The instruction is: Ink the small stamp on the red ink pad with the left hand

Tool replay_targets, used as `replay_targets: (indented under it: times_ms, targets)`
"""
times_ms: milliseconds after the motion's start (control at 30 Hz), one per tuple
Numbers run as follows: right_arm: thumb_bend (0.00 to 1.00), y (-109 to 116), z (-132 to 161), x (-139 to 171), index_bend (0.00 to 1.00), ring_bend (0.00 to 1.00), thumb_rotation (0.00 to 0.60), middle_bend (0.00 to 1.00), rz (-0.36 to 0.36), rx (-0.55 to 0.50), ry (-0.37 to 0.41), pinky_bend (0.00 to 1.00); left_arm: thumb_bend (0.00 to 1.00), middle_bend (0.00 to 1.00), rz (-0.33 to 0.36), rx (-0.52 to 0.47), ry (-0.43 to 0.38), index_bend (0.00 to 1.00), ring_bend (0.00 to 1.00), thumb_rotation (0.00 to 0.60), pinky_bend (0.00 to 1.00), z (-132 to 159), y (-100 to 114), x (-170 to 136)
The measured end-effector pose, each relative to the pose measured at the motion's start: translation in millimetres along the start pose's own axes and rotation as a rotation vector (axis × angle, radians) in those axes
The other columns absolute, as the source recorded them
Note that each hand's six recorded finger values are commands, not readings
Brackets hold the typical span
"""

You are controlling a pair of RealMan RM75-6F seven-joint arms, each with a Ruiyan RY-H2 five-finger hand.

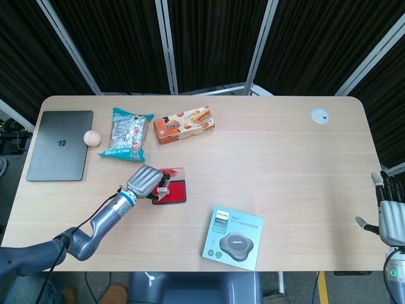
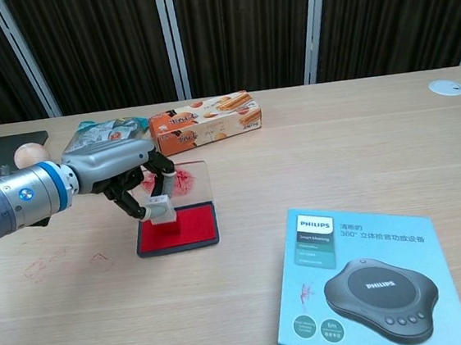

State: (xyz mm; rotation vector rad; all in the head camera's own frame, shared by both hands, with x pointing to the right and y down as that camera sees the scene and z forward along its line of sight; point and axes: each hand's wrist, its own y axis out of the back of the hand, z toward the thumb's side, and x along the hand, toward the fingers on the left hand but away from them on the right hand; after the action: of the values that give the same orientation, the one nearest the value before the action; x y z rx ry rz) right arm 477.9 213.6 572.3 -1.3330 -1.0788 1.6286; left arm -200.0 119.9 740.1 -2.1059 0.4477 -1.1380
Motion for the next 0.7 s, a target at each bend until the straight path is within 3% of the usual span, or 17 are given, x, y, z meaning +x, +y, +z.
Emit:
replay_targets:
  times_ms: [700]
  targets:
    - [0.00, 0.6, -3.2, -1.8, 0.00, 0.00, 0.600, 0.00, 0.002, -0.010, -0.011, 0.00, 0.45, 0.58, -0.037, 0.027, 0.014, 0.63, 0.88, 0.600, 0.91, 0.6, -19.6, 7.0]
